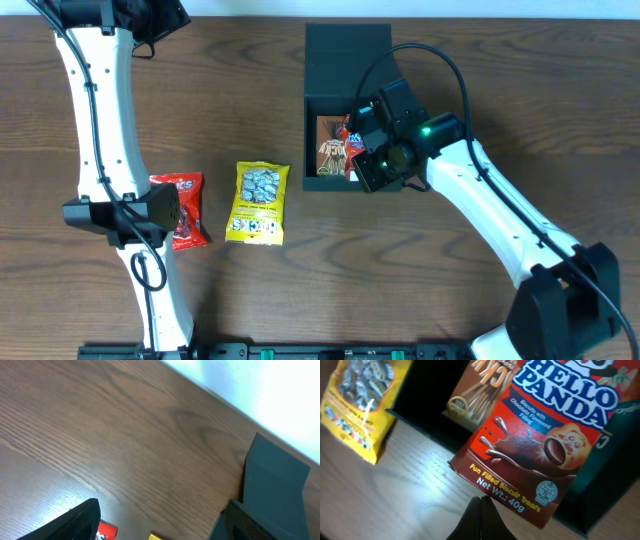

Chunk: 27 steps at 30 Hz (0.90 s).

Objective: Pack container
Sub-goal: 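Push the Hello Panda box upright with the right gripper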

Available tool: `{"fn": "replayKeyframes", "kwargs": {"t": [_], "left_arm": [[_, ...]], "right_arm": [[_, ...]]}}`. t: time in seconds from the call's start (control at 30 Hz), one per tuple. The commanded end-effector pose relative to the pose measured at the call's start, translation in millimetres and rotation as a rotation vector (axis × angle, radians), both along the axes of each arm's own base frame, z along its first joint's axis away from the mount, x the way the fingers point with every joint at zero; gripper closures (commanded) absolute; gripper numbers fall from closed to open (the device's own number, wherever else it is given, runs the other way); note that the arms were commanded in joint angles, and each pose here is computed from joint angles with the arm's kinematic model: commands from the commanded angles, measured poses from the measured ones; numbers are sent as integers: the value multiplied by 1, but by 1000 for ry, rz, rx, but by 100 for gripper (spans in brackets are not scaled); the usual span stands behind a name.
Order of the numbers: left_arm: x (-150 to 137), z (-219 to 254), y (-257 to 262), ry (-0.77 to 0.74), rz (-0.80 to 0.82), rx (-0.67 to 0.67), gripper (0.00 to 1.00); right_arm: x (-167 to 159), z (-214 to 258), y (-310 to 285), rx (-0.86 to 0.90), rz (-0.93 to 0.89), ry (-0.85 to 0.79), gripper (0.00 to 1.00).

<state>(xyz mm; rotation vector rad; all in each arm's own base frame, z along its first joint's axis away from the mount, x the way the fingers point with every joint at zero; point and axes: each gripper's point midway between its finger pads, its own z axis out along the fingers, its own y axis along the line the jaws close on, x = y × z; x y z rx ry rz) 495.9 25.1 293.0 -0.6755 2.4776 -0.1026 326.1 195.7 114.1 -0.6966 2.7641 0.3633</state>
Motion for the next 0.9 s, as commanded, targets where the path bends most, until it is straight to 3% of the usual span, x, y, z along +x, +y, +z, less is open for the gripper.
{"fn": "replayKeyframes", "kwargs": {"t": [0.0, 0.3, 0.47, 0.53, 0.57, 0.6, 0.63, 0.67, 0.7, 0.73, 0.8, 0.83, 0.87], "left_arm": [[0, -3, -1, 10, -15, 4, 19], [1, -3, -8, 10, -30, 4, 19], [0, -4, -11, 12, -36, 5, 19], [0, -4, -11, 14, -43, 9, 18], [0, -4, -11, 17, -42, 9, 19], [-1, -4, -11, 18, -42, 9, 18], [-1, -4, -11, 19, -42, 9, 19], [-1, -4, -11, 20, -43, 9, 19], [-1, -4, -11, 19, -42, 9, 19], [-1, -4, -11, 19, -41, 9, 19], [0, -4, -10, 14, -40, 13, 19], [0, -3, -10, 12, -40, 13, 18], [1, -3, -10, 11, -43, 14, 17]], "right_arm": [[4, -11, -3, -32, -17, 5, 98], [12, -14, 0, -24, -45, -6, 98], [33, 15, 16, 53, -39, -83, 95], [40, 19, 14, 67, -62, -99, 61], [44, 19, 11, 73, -81, -103, 52], [47, 20, 8, 87, -106, -101, 33], [50, 21, 8, 108, -121, -97, 21], [53, 24, 10, 146, -124, -95, 19], [54, 28, 13, 180, -116, -96, 25], [56, 31, 18, 209, -104, -104, 39], [59, 37, 32, 239, -74, -137, 83], [60, 39, 36, 239, -65, -152, 96], [60, 39, 42, 232, -56, -170, 99]]}}
